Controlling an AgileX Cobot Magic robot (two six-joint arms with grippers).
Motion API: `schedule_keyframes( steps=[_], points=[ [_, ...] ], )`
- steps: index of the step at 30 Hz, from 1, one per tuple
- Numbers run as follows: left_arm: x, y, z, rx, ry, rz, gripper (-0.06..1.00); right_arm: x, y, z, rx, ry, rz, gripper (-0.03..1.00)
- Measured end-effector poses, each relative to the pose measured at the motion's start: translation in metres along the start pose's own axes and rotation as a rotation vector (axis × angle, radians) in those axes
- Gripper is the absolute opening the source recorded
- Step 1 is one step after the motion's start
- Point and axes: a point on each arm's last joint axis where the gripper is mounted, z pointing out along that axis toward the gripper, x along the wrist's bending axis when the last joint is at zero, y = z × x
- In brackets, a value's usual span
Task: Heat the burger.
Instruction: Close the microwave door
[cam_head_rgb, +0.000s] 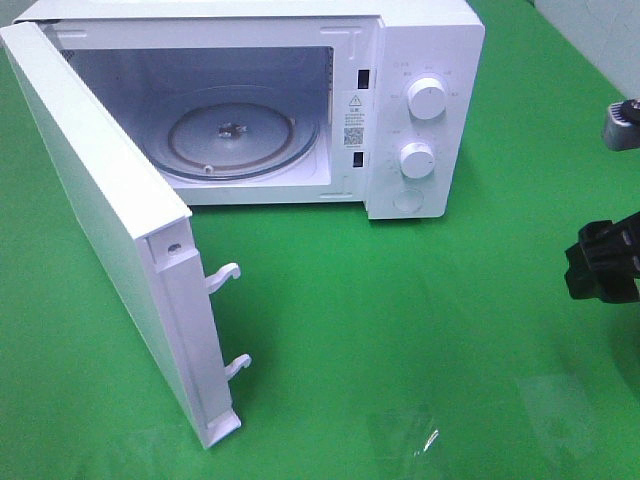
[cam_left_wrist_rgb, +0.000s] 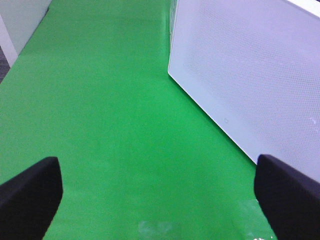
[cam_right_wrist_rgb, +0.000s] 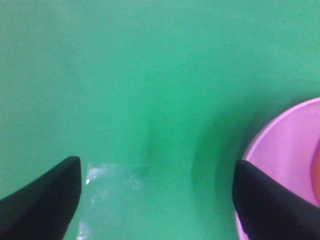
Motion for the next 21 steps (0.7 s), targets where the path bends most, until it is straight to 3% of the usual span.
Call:
schedule_keyframes(
  steps=[8,14,16,21],
  points=[
    [0.000,0.000,0.000,0.000,0.000,0.000,0.98,0.006,-0.011,-0.035,-0.032,0.111,-0.020,0.79],
    [0.000,0.000,0.000,0.000,0.000,0.000,0.98,0.003,-0.024,-0.065,-0.097,0.115,-0.029,0.79],
    [0.000,0.000,0.000,0.000,0.000,0.000,0.98,-0.001,-0.040,-0.090,-0.204,0.106,-0.035,0.79],
    [0.000,0.000,0.000,0.000,0.000,0.000,0.98,-0.004,-0.056,-0.106,-0.272,0.100,-0.035,0.79]
  ],
)
